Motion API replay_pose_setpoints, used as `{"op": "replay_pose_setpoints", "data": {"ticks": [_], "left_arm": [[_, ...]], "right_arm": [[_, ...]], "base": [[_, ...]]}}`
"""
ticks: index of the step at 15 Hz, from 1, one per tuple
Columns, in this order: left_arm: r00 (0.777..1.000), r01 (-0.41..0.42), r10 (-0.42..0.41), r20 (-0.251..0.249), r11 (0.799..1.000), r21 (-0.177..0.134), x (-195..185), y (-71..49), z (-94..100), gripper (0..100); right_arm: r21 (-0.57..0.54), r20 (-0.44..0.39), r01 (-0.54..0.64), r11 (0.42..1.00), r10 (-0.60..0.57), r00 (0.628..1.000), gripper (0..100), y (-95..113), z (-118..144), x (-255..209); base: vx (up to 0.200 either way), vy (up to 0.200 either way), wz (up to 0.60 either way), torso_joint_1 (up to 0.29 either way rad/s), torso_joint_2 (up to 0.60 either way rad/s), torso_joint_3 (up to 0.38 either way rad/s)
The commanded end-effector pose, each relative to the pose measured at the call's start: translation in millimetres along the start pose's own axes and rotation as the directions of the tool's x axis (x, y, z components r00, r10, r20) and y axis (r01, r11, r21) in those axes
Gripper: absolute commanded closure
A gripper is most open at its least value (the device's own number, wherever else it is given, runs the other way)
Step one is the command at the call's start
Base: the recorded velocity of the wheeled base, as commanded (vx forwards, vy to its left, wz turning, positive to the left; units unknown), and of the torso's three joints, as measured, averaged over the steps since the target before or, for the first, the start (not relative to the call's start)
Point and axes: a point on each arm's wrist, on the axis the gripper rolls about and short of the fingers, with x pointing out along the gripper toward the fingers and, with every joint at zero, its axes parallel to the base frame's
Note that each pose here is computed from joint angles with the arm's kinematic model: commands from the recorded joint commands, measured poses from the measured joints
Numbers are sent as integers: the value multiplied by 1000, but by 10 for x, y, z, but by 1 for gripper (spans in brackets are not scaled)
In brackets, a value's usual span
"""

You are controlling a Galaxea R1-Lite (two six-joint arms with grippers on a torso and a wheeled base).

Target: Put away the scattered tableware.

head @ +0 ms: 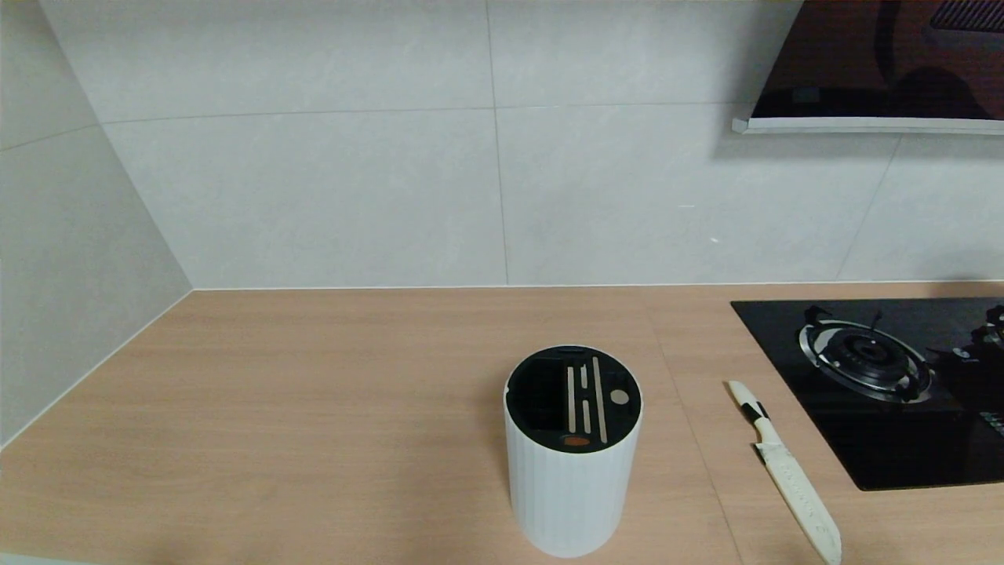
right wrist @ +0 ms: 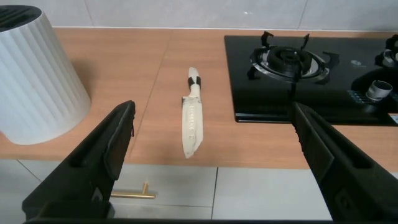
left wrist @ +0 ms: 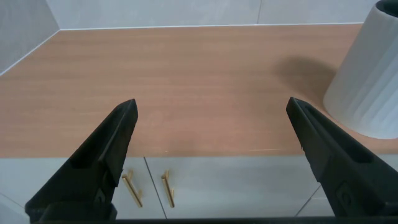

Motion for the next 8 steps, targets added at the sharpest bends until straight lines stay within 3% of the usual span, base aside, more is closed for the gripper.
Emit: {"op": "replay_pose_setpoints", "data": {"ticks": [1, 3, 5, 8], "left_arm": [[1000, 0, 0, 0, 1000, 0, 0, 0, 0, 0], [1000, 1, -1, 0, 1000, 0, 0, 0, 0, 0], [1000, 1, -1, 0, 1000, 0, 0, 0, 0, 0], [1000, 0, 0, 0, 1000, 0, 0, 0, 0, 0]], "right_arm": [[1, 0, 0, 1000, 0, 1000, 0, 0, 1, 1], [-7, 3, 3, 1000, -3, 1000, 0, -1, 4, 1], [5, 133, -43, 999, 42, 990, 0, 0, 395, -97], [10, 14, -115, 993, 115, 993, 0, 9, 614, 52]], "base": [[0, 0, 0, 0, 0, 0], [0, 0, 0, 0, 0, 0], [0, 0, 0, 0, 0, 0], [0, 0, 0, 0, 0, 0]]}}
